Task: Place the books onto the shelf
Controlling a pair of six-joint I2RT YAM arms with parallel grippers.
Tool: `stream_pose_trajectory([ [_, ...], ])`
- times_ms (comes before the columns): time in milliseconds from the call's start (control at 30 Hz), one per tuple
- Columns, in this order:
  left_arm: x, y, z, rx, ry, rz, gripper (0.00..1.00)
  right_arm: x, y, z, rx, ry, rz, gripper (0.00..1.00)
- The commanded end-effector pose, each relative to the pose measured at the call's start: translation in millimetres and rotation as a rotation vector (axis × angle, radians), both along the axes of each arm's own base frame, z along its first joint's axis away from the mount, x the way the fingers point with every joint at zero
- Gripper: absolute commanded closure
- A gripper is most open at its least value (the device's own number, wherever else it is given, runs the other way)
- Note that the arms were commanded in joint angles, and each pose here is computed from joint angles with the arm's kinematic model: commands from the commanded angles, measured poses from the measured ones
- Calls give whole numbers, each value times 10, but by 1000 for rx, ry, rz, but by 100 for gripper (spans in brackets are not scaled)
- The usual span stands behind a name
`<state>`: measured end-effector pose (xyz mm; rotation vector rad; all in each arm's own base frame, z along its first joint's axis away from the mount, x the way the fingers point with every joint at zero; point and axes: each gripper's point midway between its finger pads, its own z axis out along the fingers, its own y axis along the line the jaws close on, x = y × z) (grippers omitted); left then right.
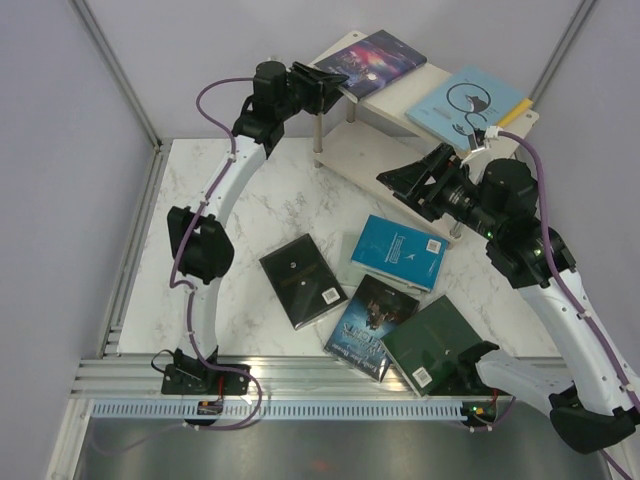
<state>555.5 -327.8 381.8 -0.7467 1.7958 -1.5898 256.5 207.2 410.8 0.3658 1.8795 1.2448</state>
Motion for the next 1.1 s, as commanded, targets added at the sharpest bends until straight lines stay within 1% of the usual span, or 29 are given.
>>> stream_pose_trajectory([
  [0, -97, 27, 166, 14, -31, 14, 56, -28, -14, 114, -1, -35, 12, 19],
  [33, -124, 41, 185, 16, -35, 11, 51, -28, -14, 108, -1, -33, 14, 19],
  [200, -267, 147, 207, 44, -44, -20, 39, -14, -2, 46, -9, -19, 24, 19],
  [233, -292, 170, 133, 57, -30, -22, 35, -17, 1, 49, -9, -21, 27, 19],
  [267, -363, 214, 217, 67, -54, -28, 32, -12, 9, 33, -11, -18, 30, 18],
  [333, -395, 278, 170, 80, -48, -30, 22, -2, 16, 8, -13, -12, 33, 19],
  [367, -452, 296, 236, 88, -72, -48, 20, 5, 19, -17, -15, -6, 33, 19],
  [467, -521, 365, 209, 112, -80, -74, 19, 10, 35, -56, -25, -3, 44, 19],
  [500, -583, 435, 291, 115, -96, -70, 19, 22, 45, -73, -30, -3, 49, 19],
  [533, -613, 467, 178, 130, -75, -72, 18, 14, 55, -73, -36, -8, 59, 19],
  [567, -647, 518, 162, 147, -84, -72, 18, 5, 69, -84, -42, -11, 74, 19],
  [600, -738, 637, 288, 148, -108, -59, 18, 11, 82, -100, -62, -25, 86, 20],
  [633, -759, 696, 124, 159, -69, -53, 18, 7, 88, -117, -69, -27, 94, 20],
  [700, -836, 843, 103, 163, -57, -31, 18, 0, 98, -215, -91, -20, 109, 21],
  [733, -1027, 876, 67, 185, -72, -77, 17, -3, 111, -247, -96, -18, 118, 20],
  [767, -1112, 942, -63, 255, -77, -85, 17, 9, 127, -355, -112, -1, 129, 20],
  [800, -1161, 1025, -130, 280, -66, -73, 17, 26, 171, -464, -130, 19, 158, 20],
  [833, -1347, 1103, -217, 306, -43, -73, 17, 35, 209, -571, -142, 42, 181, 19],
  [867, -1410, 1173, -296, 351, -52, -68, 17, 72, 303, -814, -168, 100, 219, 19],
  [900, -1490, 1245, -359, 378, -42, -60, 17, 50, 362, -982, -189, 148, 254, 19],
  [933, -1595, 1282, -584, 405, 6, -73, 17, 42, 414, -1144, -226, 176, 284, 19],
  [967, -1746, 1341, -615, 433, 10, -78, 17, -15, 509, -1290, -258, 208, 325, 19],
  [1000, -1825, 1370, -706, 444, 29, -86, 17, -5, 578, -1546, -309, 273, 350, 19],
  [1033, -1934, 1395, -981, 461, 89, -102, 17, -12, 623, -1663, -341, 292, 362, 18],
  [1067, -2082, 1420, -999, 465, 88, -111, 17, -51, 696, -1771, -376, 298, 396, 18],
])
